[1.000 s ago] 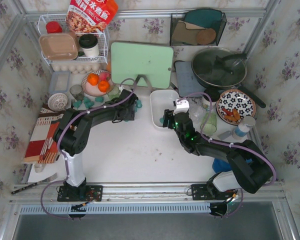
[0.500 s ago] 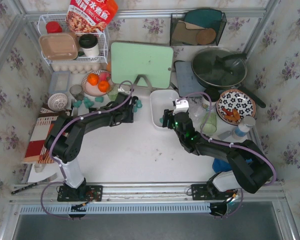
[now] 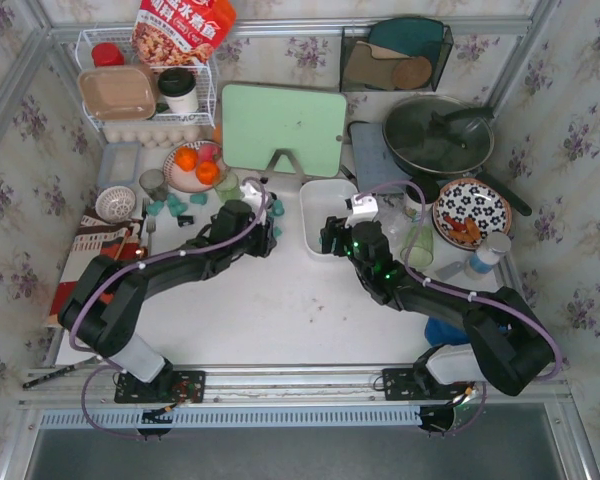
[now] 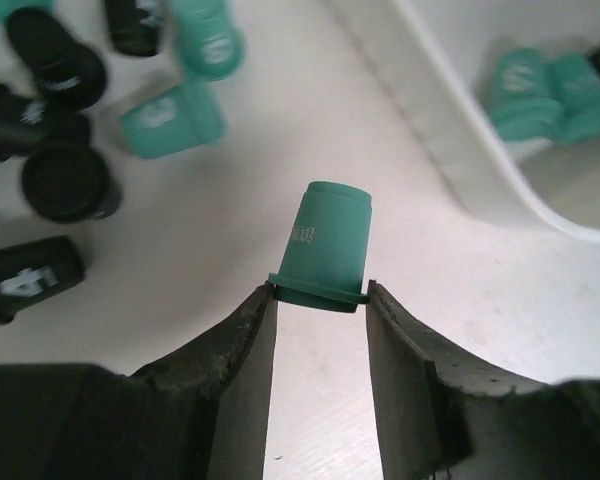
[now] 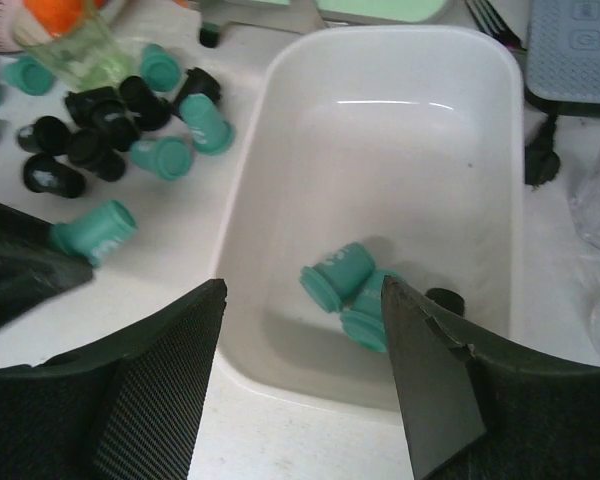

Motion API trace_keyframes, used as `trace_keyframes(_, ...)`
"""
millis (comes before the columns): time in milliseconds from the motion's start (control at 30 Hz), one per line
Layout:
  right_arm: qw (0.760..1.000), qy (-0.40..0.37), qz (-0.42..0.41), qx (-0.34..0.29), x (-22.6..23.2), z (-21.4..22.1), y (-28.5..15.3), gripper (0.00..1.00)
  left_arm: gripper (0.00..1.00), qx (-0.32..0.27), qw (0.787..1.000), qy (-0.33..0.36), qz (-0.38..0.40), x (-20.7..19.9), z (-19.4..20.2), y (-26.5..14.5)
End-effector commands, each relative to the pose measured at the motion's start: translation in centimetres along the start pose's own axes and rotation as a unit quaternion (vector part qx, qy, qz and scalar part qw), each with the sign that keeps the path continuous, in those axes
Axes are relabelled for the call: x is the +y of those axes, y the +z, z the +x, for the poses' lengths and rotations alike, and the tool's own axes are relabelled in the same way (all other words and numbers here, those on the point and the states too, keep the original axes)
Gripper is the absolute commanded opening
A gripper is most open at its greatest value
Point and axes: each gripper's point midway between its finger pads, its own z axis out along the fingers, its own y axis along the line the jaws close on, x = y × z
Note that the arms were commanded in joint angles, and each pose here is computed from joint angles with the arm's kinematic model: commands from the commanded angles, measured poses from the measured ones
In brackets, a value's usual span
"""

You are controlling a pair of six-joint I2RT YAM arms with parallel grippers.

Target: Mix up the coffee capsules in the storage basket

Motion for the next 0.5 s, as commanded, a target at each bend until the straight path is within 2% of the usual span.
trace_keyframes(0,0.999,0.017,-0.049,-0.002,2.0,-0.9,-0.4,0.71,0.41,-0.085,0.991,0.072,0.078,-3.3,-2.6,-1.1)
trace_keyframes(200,0.993,0.03,-0.117,-0.001,4.5,-1.5,-1.1,0.71,0.38,-0.163,0.959,0.167,0.162,-7.1,-2.9,-3.4)
trace_keyframes(467,0.974,0.05,-0.222,-0.003,8.1,-2.0,-2.7,0.71,0.4,-0.218,0.932,0.235,0.171,-9.2,-3.7,-4.8)
